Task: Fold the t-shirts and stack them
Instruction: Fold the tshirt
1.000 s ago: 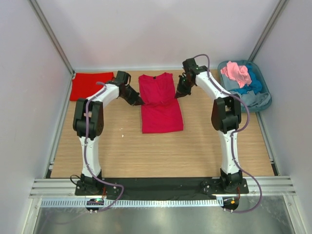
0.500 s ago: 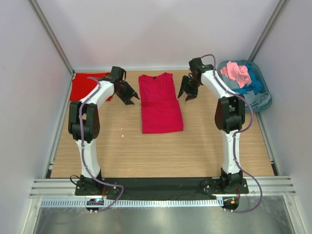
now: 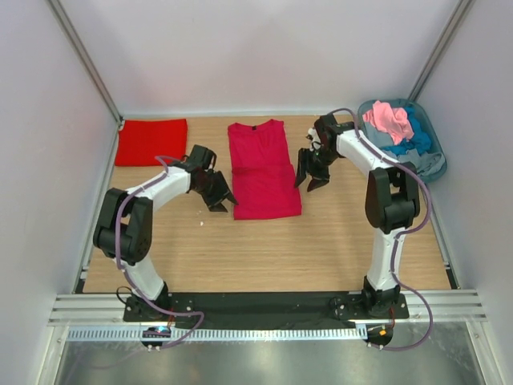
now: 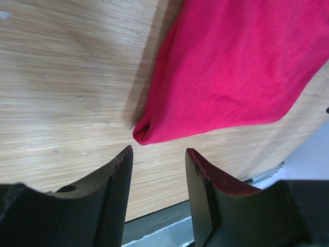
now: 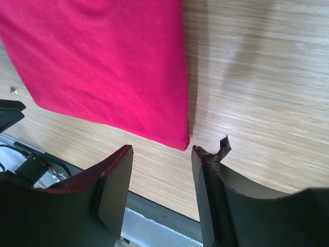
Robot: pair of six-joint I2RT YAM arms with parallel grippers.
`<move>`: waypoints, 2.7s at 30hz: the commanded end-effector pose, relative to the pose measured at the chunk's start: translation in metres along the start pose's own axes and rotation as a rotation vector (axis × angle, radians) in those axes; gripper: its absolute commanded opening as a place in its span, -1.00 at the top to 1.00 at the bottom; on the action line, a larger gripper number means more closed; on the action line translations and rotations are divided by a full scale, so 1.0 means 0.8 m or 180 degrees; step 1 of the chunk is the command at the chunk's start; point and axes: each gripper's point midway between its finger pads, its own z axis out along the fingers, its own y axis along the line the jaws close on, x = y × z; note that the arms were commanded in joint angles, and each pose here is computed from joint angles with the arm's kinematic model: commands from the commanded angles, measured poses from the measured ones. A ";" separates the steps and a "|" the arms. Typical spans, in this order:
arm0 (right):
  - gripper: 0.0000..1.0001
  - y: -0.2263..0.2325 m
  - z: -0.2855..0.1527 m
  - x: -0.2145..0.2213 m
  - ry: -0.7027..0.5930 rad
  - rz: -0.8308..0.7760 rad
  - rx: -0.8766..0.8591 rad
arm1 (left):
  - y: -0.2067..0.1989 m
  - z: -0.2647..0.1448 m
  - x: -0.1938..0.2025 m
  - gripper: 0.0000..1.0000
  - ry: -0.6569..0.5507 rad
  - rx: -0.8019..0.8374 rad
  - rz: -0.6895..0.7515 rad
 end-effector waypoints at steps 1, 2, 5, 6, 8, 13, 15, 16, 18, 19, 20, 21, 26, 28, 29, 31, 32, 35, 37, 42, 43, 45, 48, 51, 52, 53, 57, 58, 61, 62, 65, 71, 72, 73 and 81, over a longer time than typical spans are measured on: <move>-0.12 0.009 0.008 -0.004 -0.0002 -0.0214 -0.0191 | -0.031 0.002 -0.008 0.06 -0.0082 0.0369 0.0250; -0.12 0.009 0.012 -0.004 0.0013 -0.0210 -0.0207 | -0.028 0.007 -0.008 0.06 -0.0064 0.0338 0.0281; -0.13 0.006 0.023 0.001 0.0093 -0.0169 -0.0214 | -0.018 0.019 -0.007 0.06 -0.0004 0.0246 0.0300; -0.12 0.003 0.025 0.002 0.0093 -0.0143 -0.0202 | -0.015 0.023 -0.007 0.06 0.0014 0.0219 0.0298; -0.09 0.001 0.032 0.010 0.0122 -0.0110 -0.0224 | -0.006 0.032 -0.002 0.07 0.0080 0.0165 0.0278; 0.00 -0.008 0.044 0.030 0.0192 -0.0050 -0.0247 | 0.005 0.042 0.008 0.16 0.0151 0.0102 0.0307; 0.05 -0.007 0.046 0.035 0.0202 -0.0045 -0.0277 | 0.008 0.044 0.010 0.21 0.0162 0.0086 0.0315; 0.09 -0.008 0.050 0.039 0.0208 -0.0020 -0.0285 | 0.008 0.045 0.011 0.24 0.0172 0.0089 0.0318; 0.13 -0.001 0.049 0.044 0.0199 -0.0014 -0.0369 | 0.011 0.047 0.012 0.31 0.0191 0.0076 0.0310; 0.18 -0.001 0.054 0.047 0.0201 0.0010 -0.0400 | 0.011 0.049 0.013 0.36 0.0197 0.0079 0.0319; 0.21 0.001 0.056 0.049 0.0202 0.0010 -0.0428 | 0.012 0.050 0.013 0.47 0.0207 0.0069 0.0309; 0.21 0.004 0.056 0.051 0.0209 0.0002 -0.0459 | 0.011 0.050 0.013 0.49 0.0216 0.0085 0.0306; 0.39 0.004 0.062 0.063 0.0247 0.0051 -0.0481 | 0.012 0.054 0.017 0.84 0.0269 0.0088 0.0283; 0.57 0.005 0.059 0.071 0.0260 0.0057 -0.0499 | 0.017 0.053 0.022 1.00 0.0319 0.0047 0.0240; 0.64 0.005 0.058 0.076 0.0275 0.0058 -0.0501 | 0.017 0.051 0.024 1.00 0.0340 0.0052 0.0221; 0.76 0.003 0.054 0.088 0.0293 0.0093 -0.0474 | 0.024 0.049 0.036 0.99 0.0406 0.0023 0.0167; 0.80 0.003 0.053 0.094 0.0313 0.0110 -0.0473 | 0.025 0.043 0.039 0.99 0.0397 0.0016 0.0120; 0.90 0.007 0.048 0.124 0.0366 0.0137 -0.0509 | 0.047 0.031 0.060 0.99 0.0489 -0.0155 0.0009; 0.90 0.008 0.043 0.148 0.0372 0.0149 -0.0475 | 0.057 0.023 0.078 0.99 0.0552 -0.0249 -0.0014; 0.65 0.012 0.035 0.199 0.0368 0.0216 -0.0403 | 0.083 -0.006 0.129 0.71 0.0654 -0.0310 -0.0168; 0.59 0.009 0.036 0.212 0.0404 0.0312 -0.0376 | 0.087 -0.012 0.134 0.51 0.0644 -0.0340 -0.0200; 0.37 0.012 0.027 0.219 0.0331 0.0307 -0.0381 | 0.097 -0.029 0.138 0.38 0.0584 -0.0454 -0.0210; 0.22 0.009 0.013 0.224 0.0296 0.0313 -0.0295 | 0.104 -0.046 0.129 0.23 0.0446 -0.0658 -0.0091; 0.15 0.010 -0.004 0.206 0.0165 0.0183 -0.0143 | 0.054 -0.055 0.090 0.21 0.0115 -0.0254 0.0227; 0.15 0.009 -0.007 0.202 0.0145 0.0156 -0.0092 | 0.029 -0.057 0.080 0.21 0.0073 -0.0044 0.0314; 0.15 0.008 -0.010 0.197 0.0127 0.0118 -0.0053 | 0.013 -0.055 0.075 0.23 0.0063 0.0113 0.0397; 0.17 0.020 -0.026 0.174 0.0032 0.0079 0.0007 | -0.037 -0.031 0.049 0.35 0.0151 0.0432 0.0486; 0.17 0.020 -0.029 0.170 -0.0001 0.0073 0.0027 | -0.039 -0.024 0.047 0.41 0.0204 0.0430 0.0484; 0.18 0.023 -0.035 0.163 -0.0030 0.0052 0.0071 | -0.046 -0.001 0.033 0.48 0.0241 0.0386 0.0505; 0.19 0.024 -0.037 0.162 -0.0039 0.0050 0.0077 | -0.047 0.009 0.027 0.49 0.0249 0.0354 0.0522; 0.19 0.025 -0.039 0.158 -0.0054 0.0046 0.0103 | -0.052 0.026 0.012 0.50 0.0228 0.0304 0.0523; 0.20 0.026 -0.040 0.147 -0.0083 0.0019 0.0143 | -0.060 0.040 -0.024 0.51 0.0103 0.0275 0.0435; 0.19 0.025 -0.040 0.145 -0.0073 0.0015 0.0162 | -0.062 0.041 -0.031 0.51 0.0066 0.0271 0.0414; 0.20 0.025 -0.039 0.144 -0.0068 0.0008 0.0175 | -0.061 0.042 -0.037 0.51 0.0045 0.0257 0.0387; 0.20 0.025 -0.041 0.141 -0.0069 -0.0031 0.0208 | -0.037 0.063 -0.049 0.50 0.0037 0.0134 0.0290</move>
